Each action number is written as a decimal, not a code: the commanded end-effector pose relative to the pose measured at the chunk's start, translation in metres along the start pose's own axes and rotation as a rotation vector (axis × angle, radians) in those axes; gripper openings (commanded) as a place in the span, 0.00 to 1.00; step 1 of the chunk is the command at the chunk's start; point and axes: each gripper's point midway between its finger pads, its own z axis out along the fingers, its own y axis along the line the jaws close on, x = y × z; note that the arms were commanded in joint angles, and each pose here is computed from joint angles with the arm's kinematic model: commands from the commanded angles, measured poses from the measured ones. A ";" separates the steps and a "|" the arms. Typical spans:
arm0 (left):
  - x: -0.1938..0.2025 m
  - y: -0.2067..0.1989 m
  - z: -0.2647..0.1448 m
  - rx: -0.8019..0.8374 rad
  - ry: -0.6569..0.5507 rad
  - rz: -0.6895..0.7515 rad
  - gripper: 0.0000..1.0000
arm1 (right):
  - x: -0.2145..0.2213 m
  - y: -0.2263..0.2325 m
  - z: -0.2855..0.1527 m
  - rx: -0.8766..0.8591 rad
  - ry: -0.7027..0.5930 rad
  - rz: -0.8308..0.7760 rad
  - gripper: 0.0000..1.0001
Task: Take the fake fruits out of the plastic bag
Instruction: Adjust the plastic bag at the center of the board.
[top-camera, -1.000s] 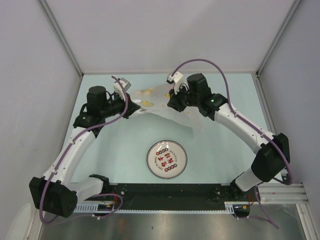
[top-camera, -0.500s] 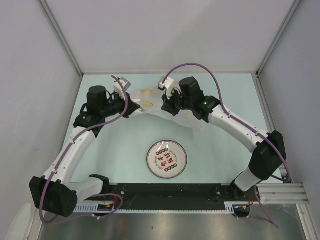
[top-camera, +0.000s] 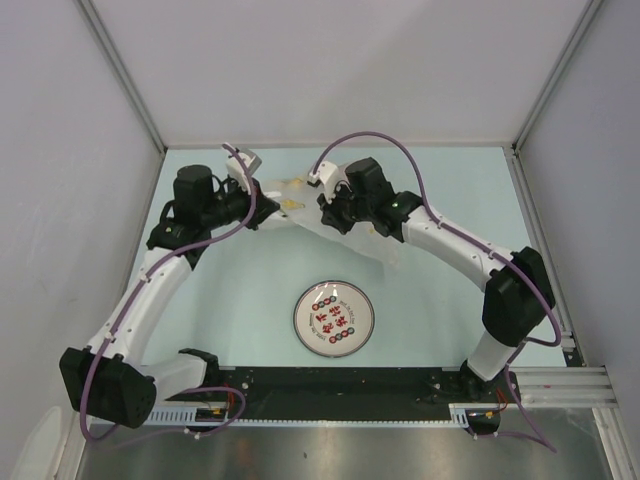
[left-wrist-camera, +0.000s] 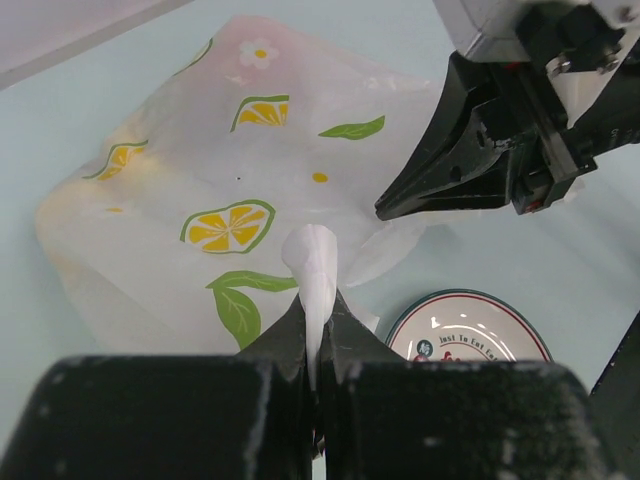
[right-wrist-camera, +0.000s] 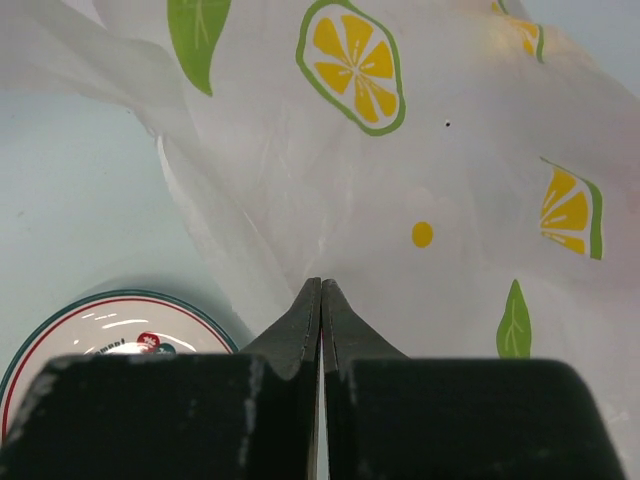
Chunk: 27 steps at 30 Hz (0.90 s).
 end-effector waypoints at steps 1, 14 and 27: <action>-0.024 -0.002 -0.001 -0.001 -0.056 0.018 0.00 | -0.035 0.003 -0.013 -0.012 -0.079 -0.056 0.00; -0.032 0.005 0.007 -0.008 -0.053 0.018 0.00 | -0.029 0.016 -0.033 -0.070 -0.042 -0.108 0.00; -0.052 0.001 0.006 0.003 -0.090 0.006 0.00 | -0.003 -0.040 -0.016 0.136 0.037 -0.168 0.00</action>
